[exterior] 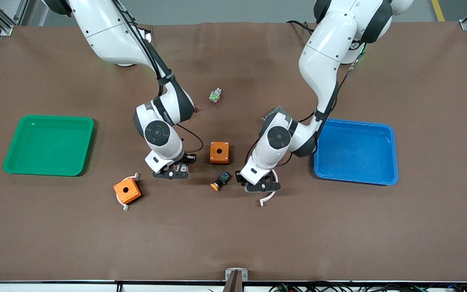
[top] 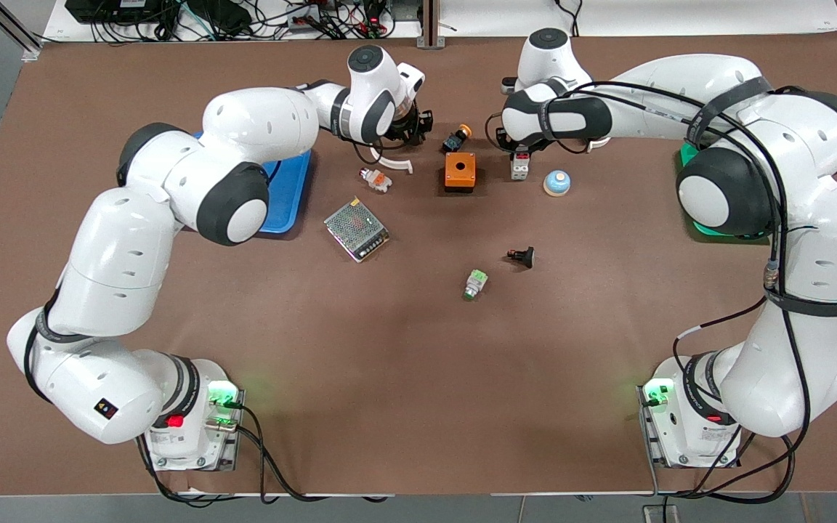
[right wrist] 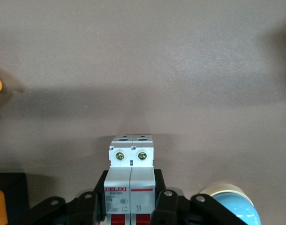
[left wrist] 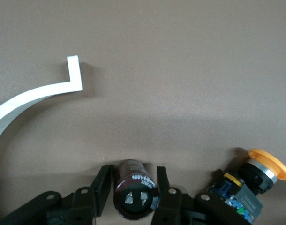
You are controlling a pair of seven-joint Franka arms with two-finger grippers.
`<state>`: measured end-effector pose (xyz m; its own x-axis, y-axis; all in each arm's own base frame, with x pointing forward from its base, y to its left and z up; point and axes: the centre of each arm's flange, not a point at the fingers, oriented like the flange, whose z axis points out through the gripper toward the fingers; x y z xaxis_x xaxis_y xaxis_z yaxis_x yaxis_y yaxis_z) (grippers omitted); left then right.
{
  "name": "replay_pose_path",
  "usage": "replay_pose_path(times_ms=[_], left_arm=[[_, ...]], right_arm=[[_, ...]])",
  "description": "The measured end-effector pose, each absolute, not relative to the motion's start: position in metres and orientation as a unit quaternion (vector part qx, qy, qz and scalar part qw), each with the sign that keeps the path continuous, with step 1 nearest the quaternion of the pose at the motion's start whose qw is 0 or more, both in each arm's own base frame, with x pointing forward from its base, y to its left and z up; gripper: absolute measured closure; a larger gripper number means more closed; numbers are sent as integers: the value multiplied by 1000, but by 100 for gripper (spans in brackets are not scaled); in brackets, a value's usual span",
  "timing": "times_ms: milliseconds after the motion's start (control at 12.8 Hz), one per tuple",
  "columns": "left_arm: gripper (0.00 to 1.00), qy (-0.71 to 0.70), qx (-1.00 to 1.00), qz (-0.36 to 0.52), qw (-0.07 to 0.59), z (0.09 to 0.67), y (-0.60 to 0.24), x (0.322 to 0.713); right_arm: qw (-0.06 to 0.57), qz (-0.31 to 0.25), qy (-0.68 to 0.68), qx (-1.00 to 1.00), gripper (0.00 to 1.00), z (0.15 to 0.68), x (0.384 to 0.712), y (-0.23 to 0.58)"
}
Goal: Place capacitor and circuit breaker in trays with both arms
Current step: 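Close the left gripper on the capacitor while the right gripper grips the breaker, then carry the capacitor toward the blue tray while the right gripper carries the breaker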
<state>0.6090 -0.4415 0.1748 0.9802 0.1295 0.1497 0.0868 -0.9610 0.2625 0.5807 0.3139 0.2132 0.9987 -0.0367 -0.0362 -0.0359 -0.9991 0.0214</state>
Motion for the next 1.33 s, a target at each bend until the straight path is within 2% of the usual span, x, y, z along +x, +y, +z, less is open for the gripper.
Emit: replay_pose_path(times_ms=[234, 390, 468, 546, 780, 1014, 1326], left_arm=[[49, 58, 986, 89, 126, 177, -436, 614], [53, 58, 986, 90, 126, 179, -436, 616], [62, 58, 986, 91, 127, 180, -436, 616], [66, 58, 986, 90, 126, 181, -437, 616], [66, 62, 988, 73, 118, 189, -435, 616], [66, 80, 990, 53, 101, 230, -408, 636], [66, 122, 990, -12, 70, 300, -304, 672]], right_arm=[[0, 2, -21, 1000, 60, 239, 595, 316], [0, 1, -22, 1000, 60, 273, 606, 303], [1, -4, -12, 1000, 60, 293, 613, 286], [0, -6, -2, 1000, 60, 312, 620, 265], [-3, -11, 17, 1000, 60, 353, 637, 192], [-4, -30, 37, 999, 60, 379, 641, 125], [-12, -37, 67, 997, 60, 408, 627, 31]])
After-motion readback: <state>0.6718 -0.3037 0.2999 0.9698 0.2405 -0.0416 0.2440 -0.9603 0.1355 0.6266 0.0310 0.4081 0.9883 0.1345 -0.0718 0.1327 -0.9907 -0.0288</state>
